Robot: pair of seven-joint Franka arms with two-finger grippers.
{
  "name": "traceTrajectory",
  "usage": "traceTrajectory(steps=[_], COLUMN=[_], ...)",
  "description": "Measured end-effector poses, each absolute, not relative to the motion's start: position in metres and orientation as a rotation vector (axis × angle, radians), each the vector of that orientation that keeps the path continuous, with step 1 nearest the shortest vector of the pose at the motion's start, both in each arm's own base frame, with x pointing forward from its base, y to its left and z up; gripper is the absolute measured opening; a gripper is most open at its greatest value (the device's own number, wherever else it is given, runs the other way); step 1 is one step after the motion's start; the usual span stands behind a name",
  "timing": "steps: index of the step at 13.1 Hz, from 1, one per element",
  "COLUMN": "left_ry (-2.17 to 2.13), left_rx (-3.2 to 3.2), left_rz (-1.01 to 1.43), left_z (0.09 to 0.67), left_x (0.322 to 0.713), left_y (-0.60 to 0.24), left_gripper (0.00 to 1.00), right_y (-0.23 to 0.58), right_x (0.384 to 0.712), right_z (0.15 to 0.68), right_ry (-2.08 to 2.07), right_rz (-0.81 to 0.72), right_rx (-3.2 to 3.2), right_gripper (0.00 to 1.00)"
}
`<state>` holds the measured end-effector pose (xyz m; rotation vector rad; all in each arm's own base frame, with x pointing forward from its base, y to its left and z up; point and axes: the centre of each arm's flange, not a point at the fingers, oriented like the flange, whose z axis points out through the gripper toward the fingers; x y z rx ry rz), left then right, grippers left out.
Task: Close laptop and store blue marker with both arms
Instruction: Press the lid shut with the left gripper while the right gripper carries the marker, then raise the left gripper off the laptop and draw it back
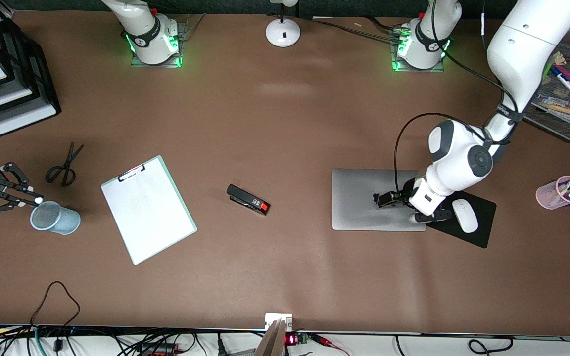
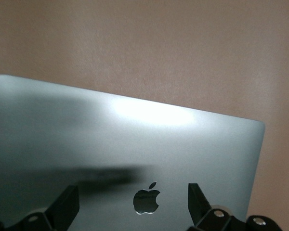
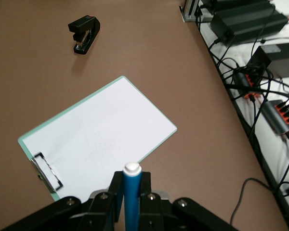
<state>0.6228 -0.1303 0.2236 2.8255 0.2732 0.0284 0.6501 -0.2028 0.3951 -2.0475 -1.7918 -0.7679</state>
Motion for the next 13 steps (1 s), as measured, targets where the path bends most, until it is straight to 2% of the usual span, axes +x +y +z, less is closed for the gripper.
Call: traceTrajectory(steps=[8,13], left_ry=[0.181,0.166], left_rx=[2.972,3.04], left_rz=[0.215,0.15], left_z=[0.302,0.368], left_x=[0.653,0.658], left_y=[-0.088,-0.081], left_gripper=[1.0,1.0], right_y=[-0.243,-0.249], right_x=[0.64,0.647], right_z=[0.344,0.326], right_ry=[-1.816,-1.841], right_rz=[-0.885,-0.929], right_rx=[-1.791,-1.745], right_gripper=[0.19,0.19])
